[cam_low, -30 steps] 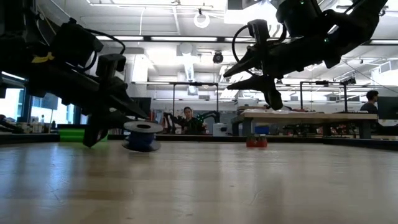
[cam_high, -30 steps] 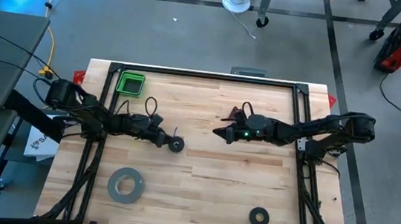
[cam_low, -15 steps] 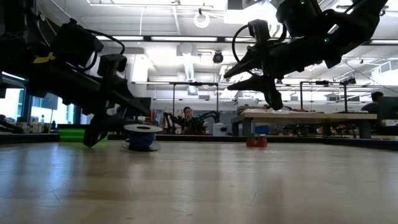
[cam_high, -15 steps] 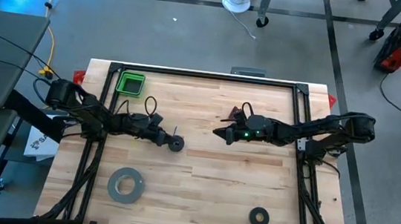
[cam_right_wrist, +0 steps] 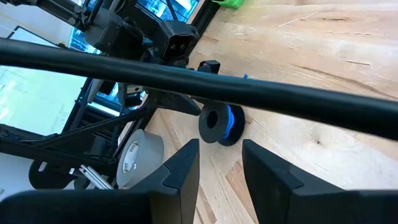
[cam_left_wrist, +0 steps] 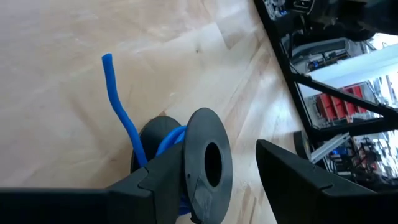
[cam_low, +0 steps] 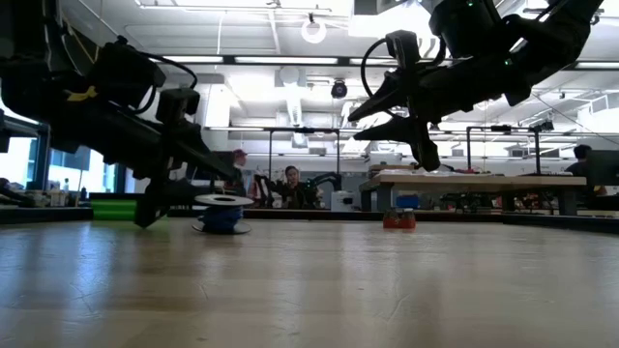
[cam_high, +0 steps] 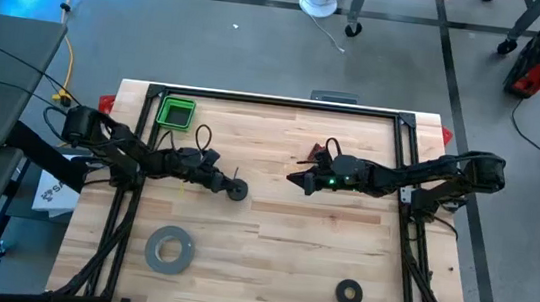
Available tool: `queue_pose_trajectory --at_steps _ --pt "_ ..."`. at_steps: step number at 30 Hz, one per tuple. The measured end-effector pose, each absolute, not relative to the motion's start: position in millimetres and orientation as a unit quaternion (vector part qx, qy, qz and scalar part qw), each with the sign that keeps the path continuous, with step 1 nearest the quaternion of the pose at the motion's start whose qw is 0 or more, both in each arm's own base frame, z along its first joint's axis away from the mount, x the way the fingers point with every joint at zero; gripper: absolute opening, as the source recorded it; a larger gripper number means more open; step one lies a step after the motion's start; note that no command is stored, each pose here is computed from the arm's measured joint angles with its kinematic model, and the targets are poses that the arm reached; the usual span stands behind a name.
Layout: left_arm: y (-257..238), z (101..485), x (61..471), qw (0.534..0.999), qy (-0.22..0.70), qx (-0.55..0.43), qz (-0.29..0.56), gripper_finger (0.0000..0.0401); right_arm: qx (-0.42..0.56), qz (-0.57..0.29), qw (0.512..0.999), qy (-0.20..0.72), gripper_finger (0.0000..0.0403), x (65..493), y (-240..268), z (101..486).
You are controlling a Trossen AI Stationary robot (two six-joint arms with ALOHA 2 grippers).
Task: Coil cords
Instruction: Coil the blue wire onto the spool
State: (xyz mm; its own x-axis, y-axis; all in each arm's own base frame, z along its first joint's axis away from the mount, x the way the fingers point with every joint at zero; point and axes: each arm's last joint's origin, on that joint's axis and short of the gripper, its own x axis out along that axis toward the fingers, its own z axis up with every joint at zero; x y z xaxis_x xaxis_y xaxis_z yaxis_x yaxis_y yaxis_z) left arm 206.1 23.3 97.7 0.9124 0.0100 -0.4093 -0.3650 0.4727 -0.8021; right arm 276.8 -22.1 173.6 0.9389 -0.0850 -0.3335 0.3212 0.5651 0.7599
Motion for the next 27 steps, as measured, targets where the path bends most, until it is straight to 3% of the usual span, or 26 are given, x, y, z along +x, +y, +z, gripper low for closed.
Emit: queue_pose_trajectory --at_steps 7,13,20,27 --pt "30.5 101.7 214.7 0.84 0.195 -0.499 0.08 0.0169 0.452 -0.116 0.875 0.131 0.0114 276.8 -22.1 173.6" --pt "37.8 108.0 241.3 0.85 0.296 -0.427 0.085 0.0178 0.452 -0.116 0.875 0.131 0.0114 276.8 -22.1 173.5" --pt "43.2 134.8 271.0 0.874 0.327 -0.354 0.066 0.0182 0.452 -0.116 0.875 0.131 0.0114 276.8 -22.1 173.6" --pt "53.9 147.9 263.7 0.872 0.348 -0.333 0.089 0.0182 0.448 -0.116 0.876 0.135 0.0114 276.6 -22.1 173.0"
